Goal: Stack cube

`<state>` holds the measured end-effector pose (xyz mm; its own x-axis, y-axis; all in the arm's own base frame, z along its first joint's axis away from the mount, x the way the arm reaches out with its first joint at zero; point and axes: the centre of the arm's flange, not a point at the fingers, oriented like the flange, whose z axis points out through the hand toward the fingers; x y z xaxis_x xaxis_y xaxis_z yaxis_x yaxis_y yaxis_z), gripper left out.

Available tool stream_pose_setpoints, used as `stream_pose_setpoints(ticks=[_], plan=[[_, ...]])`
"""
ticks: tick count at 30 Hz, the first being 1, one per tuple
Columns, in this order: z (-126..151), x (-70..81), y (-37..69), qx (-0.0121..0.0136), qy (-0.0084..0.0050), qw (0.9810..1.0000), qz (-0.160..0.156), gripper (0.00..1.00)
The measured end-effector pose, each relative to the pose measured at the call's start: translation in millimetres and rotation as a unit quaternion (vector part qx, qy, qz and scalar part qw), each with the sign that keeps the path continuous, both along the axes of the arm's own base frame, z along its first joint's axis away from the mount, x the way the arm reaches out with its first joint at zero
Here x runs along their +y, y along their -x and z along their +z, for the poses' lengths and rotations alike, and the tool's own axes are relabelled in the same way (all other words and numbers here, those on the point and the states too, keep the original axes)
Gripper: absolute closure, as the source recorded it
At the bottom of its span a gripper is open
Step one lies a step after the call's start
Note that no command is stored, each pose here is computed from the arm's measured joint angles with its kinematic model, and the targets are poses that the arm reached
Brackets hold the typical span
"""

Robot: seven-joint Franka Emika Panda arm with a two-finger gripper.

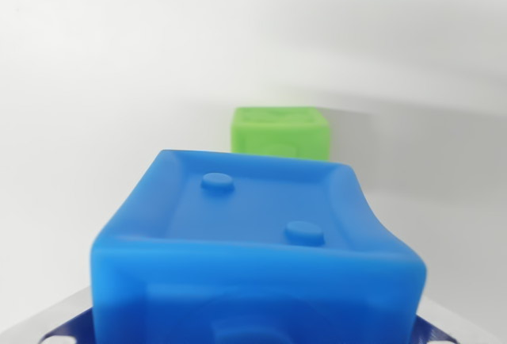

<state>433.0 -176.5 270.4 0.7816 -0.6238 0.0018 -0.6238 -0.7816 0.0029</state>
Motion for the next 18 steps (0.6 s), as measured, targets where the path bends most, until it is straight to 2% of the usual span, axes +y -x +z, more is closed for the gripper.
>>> stream_pose_setpoints(ticks=[9, 14, 18], plan=[[3.0, -14.2, 7.6, -0.0002, -0.0001, 1.0, -0.007, 1.0], [-5.5, -15.7, 9.0, 0.0, -0.0003, 1.0, -0.008, 1.0], [-23.9, -16.0, 9.4, 0.0037, -0.0015, 1.0, -0.008, 1.0]])
